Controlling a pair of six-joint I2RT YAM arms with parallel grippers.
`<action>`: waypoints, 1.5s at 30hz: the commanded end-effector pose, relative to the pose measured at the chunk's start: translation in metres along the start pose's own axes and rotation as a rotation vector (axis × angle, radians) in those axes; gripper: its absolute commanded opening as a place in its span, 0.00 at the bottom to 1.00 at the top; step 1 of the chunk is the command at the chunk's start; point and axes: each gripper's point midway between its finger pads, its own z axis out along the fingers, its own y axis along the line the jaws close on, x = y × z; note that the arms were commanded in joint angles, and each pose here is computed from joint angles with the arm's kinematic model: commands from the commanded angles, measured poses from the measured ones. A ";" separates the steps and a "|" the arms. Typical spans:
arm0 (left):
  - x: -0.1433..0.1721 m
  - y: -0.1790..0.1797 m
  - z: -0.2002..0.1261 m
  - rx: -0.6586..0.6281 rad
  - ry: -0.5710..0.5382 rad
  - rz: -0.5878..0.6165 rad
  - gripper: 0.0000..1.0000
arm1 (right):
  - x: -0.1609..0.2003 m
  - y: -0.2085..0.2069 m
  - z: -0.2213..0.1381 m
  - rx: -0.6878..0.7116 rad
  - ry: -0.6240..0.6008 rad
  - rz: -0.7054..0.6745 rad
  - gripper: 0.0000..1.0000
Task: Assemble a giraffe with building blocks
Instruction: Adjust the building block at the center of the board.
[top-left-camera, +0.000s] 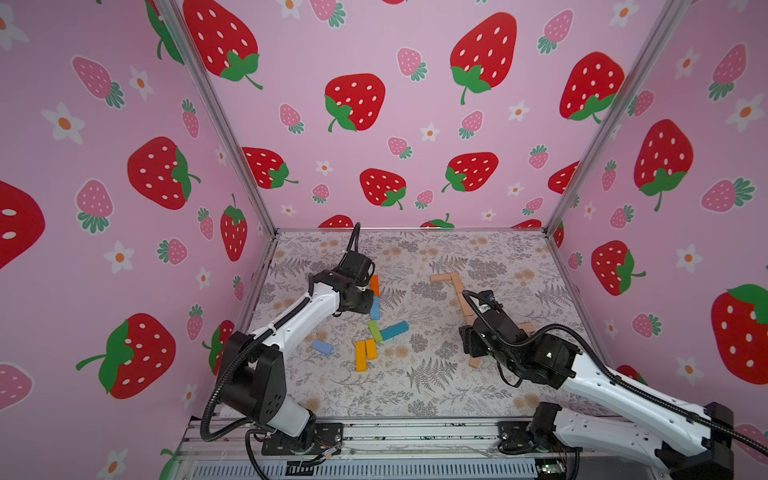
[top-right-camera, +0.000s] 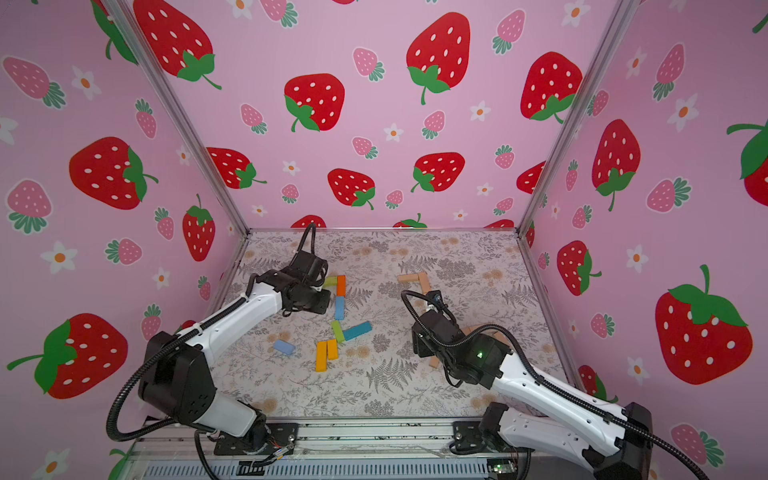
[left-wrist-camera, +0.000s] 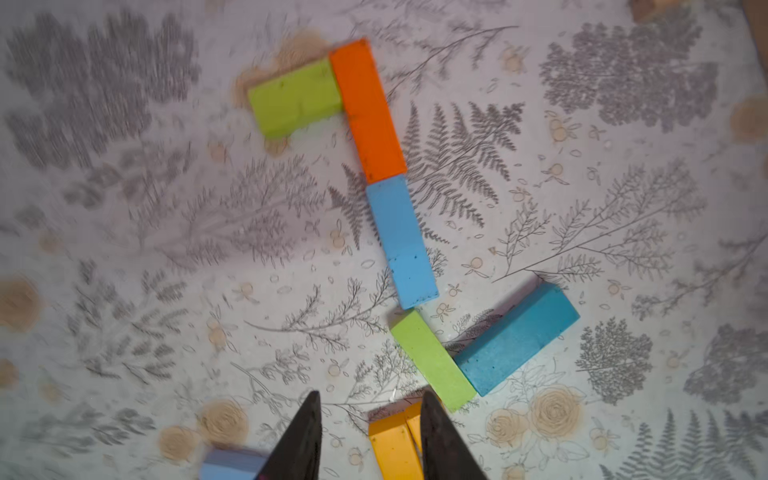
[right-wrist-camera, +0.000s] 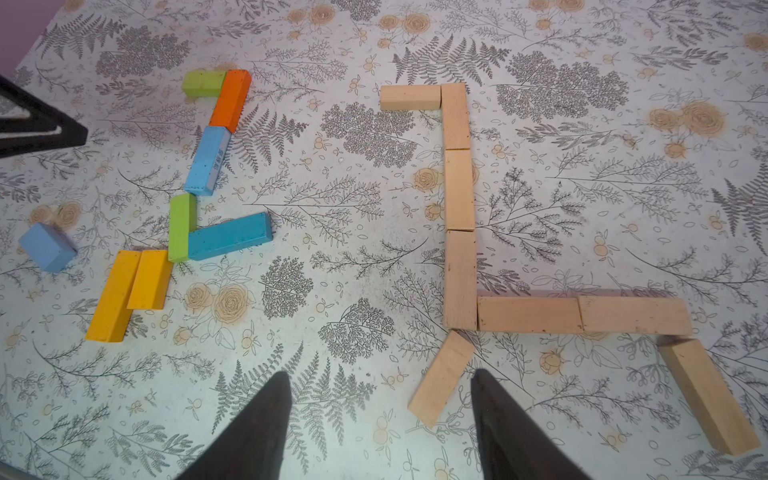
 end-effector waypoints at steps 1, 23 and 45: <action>0.014 -0.027 0.014 0.151 0.037 -0.260 0.37 | -0.009 0.010 0.000 -0.033 -0.019 0.022 0.69; 0.039 -0.019 0.080 0.153 0.158 -0.399 0.07 | -0.009 0.013 0.004 -0.034 -0.006 0.009 0.69; 0.031 -0.022 0.077 0.165 0.155 -0.363 0.07 | -0.007 0.014 0.007 -0.033 0.003 0.012 0.69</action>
